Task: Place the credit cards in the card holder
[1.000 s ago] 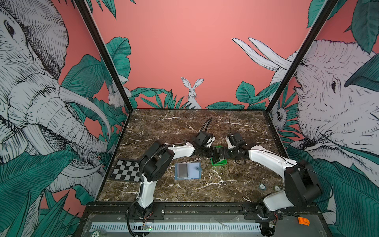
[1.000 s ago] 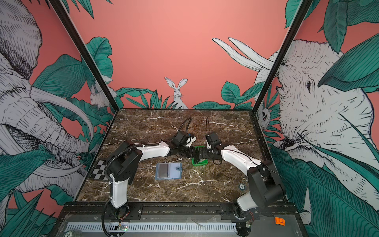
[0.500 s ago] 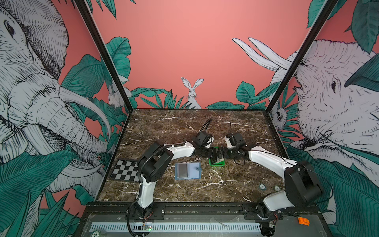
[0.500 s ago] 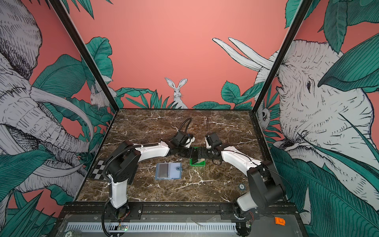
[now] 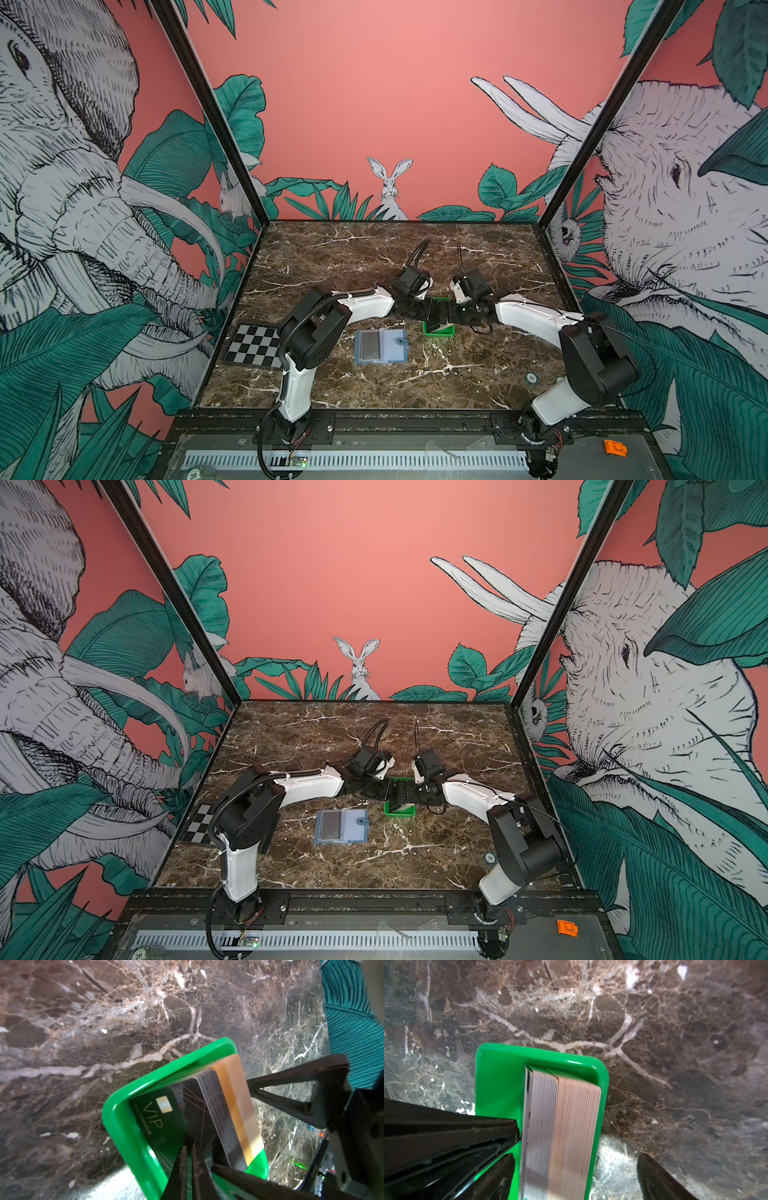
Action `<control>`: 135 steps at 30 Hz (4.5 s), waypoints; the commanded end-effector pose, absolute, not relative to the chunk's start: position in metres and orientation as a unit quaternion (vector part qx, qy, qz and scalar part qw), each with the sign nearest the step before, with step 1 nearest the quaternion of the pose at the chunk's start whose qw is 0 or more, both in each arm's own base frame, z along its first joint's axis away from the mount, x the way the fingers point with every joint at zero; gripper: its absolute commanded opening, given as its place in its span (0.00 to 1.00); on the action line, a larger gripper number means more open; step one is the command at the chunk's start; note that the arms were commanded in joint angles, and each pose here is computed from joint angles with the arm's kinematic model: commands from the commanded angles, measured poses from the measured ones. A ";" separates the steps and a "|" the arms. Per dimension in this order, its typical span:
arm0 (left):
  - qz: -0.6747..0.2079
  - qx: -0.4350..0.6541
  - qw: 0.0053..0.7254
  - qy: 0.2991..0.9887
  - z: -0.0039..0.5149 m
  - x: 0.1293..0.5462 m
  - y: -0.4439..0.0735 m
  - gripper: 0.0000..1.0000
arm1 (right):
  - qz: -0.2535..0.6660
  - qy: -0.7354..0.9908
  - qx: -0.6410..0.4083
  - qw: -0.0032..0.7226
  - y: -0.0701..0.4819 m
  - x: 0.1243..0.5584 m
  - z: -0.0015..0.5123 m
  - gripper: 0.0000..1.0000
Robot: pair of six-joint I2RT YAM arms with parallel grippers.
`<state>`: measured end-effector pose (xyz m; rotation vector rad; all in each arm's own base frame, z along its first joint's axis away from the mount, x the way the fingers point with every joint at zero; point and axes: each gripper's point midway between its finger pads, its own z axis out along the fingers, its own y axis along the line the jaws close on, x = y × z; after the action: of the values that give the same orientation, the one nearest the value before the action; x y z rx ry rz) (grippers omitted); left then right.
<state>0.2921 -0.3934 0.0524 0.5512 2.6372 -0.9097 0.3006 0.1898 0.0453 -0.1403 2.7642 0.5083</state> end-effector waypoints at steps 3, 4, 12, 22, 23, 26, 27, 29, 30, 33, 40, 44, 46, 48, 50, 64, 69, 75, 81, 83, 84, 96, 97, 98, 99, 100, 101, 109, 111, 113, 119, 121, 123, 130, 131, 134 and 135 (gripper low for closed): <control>-0.298 0.189 0.137 0.926 0.043 0.284 -0.382 0.10 | 0.180 0.966 -0.055 0.175 0.196 0.308 0.051 0.91; -0.298 0.190 0.137 0.926 0.043 0.284 -0.382 0.10 | 0.178 0.967 -0.053 0.176 0.195 0.309 0.051 0.91; -0.296 0.190 0.134 0.926 0.040 0.283 -0.381 0.10 | 0.167 0.969 -0.043 0.180 0.191 0.311 0.049 0.90; -0.299 0.189 0.136 0.925 0.042 0.283 -0.382 0.10 | 0.182 0.963 -0.045 0.192 0.195 0.313 0.054 0.88; -0.298 0.189 0.136 0.926 0.042 0.283 -0.381 0.10 | 0.183 0.963 -0.047 0.190 0.196 0.313 0.055 0.88; -0.300 0.186 0.137 0.926 0.042 0.284 -0.382 0.10 | 0.194 0.962 -0.052 0.184 0.201 0.312 0.054 0.88; -0.300 0.186 0.135 0.926 0.041 0.284 -0.383 0.10 | 0.195 0.962 -0.053 0.184 0.202 0.312 0.053 0.88; -0.300 0.184 0.136 0.926 0.041 0.285 -0.383 0.11 | 0.195 0.962 -0.054 0.185 0.202 0.312 0.053 0.88; -0.301 0.184 0.136 0.926 0.041 0.284 -0.383 0.11 | 0.195 0.961 -0.055 0.186 0.203 0.312 0.054 0.88; -0.300 0.182 0.139 0.926 0.041 0.285 -0.383 0.11 | 0.190 0.964 -0.056 0.176 0.203 0.311 0.043 0.88; -0.298 0.186 0.136 0.926 0.040 0.286 -0.384 0.11 | 0.180 0.966 -0.053 0.178 0.202 0.316 0.037 0.88; -0.296 0.191 0.140 0.926 0.040 0.287 -0.384 0.10 | 0.181 0.965 -0.055 0.180 0.203 0.316 0.036 0.87; -0.296 0.193 0.140 0.925 0.042 0.288 -0.385 0.11 | 0.177 0.966 -0.055 0.181 0.202 0.318 0.037 0.86; -0.299 0.193 0.143 0.924 0.044 0.289 -0.386 0.11 | 0.180 0.965 -0.053 0.181 0.203 0.317 0.038 0.85; -0.301 0.196 0.144 0.922 0.046 0.290 -0.389 0.11 | 0.185 0.964 -0.053 0.183 0.204 0.316 0.041 0.85; -0.294 0.203 0.160 0.920 0.060 0.289 -0.382 0.10 | 0.210 0.958 -0.064 0.185 0.210 0.312 0.047 0.84; -0.300 0.208 0.174 0.915 0.077 0.289 -0.380 0.10 | 0.174 0.967 -0.036 0.183 0.195 0.310 0.040 0.84; -0.285 0.214 0.166 0.920 0.073 0.286 -0.375 0.10 | 0.174 0.964 -0.018 0.202 0.190 0.311 0.054 0.83; -0.287 0.209 0.147 0.923 0.056 0.284 -0.378 0.10 | 0.162 0.966 -0.017 0.201 0.185 0.309 0.059 0.83; -0.289 0.206 0.145 0.924 0.054 0.284 -0.379 0.10 | 0.167 0.965 -0.021 0.201 0.187 0.309 0.060 0.84; -0.289 0.207 0.144 0.924 0.053 0.284 -0.379 0.11 | 0.177 0.964 -0.027 0.199 0.191 0.308 0.060 0.83; -0.300 0.203 0.155 0.919 0.067 0.285 -0.381 0.11 | 0.205 0.963 -0.032 0.174 0.210 0.303 0.048 0.86; -0.301 0.202 0.156 0.919 0.068 0.285 -0.381 0.11 | 0.200 0.964 -0.029 0.174 0.209 0.303 0.048 0.86; -0.300 0.201 0.155 0.919 0.067 0.285 -0.380 0.11 | 0.195 0.965 -0.024 0.174 0.207 0.303 0.047 0.86; -0.301 0.202 0.157 0.919 0.068 0.285 -0.381 0.11 | 0.192 0.966 -0.022 0.174 0.206 0.303 0.047 0.86; -0.301 0.201 0.157 0.919 0.068 0.285 -0.380 0.11 | 0.184 0.969 -0.018 0.161 0.205 0.301 0.037 0.86; -0.301 0.202 0.158 0.919 0.068 0.285 -0.380 0.11 | 0.183 0.970 -0.018 0.158 0.205 0.301 0.035 0.85; -0.298 0.201 0.155 0.920 0.064 0.285 -0.379 0.11 | 0.158 0.976 -0.008 0.152 0.197 0.298 0.028 0.86; -0.294 0.202 0.154 0.921 0.061 0.285 -0.378 0.10 | 0.152 0.976 -0.004 0.157 0.194 0.299 0.030 0.86; -0.290 0.203 0.151 0.923 0.056 0.284 -0.377 0.10 | 0.148 0.976 -0.002 0.162 0.191 0.300 0.033 0.85; -0.285 0.202 0.141 0.926 0.045 0.281 -0.374 0.10 | 0.135 0.977 -0.005 0.164 0.187 0.301 0.037 0.85; -0.284 0.201 0.140 0.927 0.043 0.281 -0.374 0.10 | 0.141 0.974 -0.007 0.179 0.186 0.304 0.050 0.85; -0.284 0.200 0.138 0.928 0.042 0.281 -0.374 0.11 | 0.138 0.974 -0.009 0.181 0.184 0.304 0.053 0.85; -0.287 0.198 0.136 0.927 0.040 0.281 -0.377 0.11 | 0.133 0.973 -0.010 0.186 0.179 0.305 0.057 0.86; -0.288 0.198 0.136 0.927 0.040 0.281 -0.377 0.11 | 0.134 0.974 -0.012 0.185 0.179 0.304 0.057 0.85; -0.290 0.198 0.134 0.927 0.039 0.280 -0.379 0.11 | 0.134 0.973 -0.012 0.185 0.178 0.304 0.058 0.85; -0.291 0.197 0.133 0.927 0.038 0.280 -0.380 0.11 | 0.137 0.973 -0.014 0.186 0.179 0.304 0.059 0.86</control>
<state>0.2857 -0.3858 0.0522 0.5825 2.6389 -0.8747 0.3026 0.1879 0.0514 -0.0346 2.7465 0.4328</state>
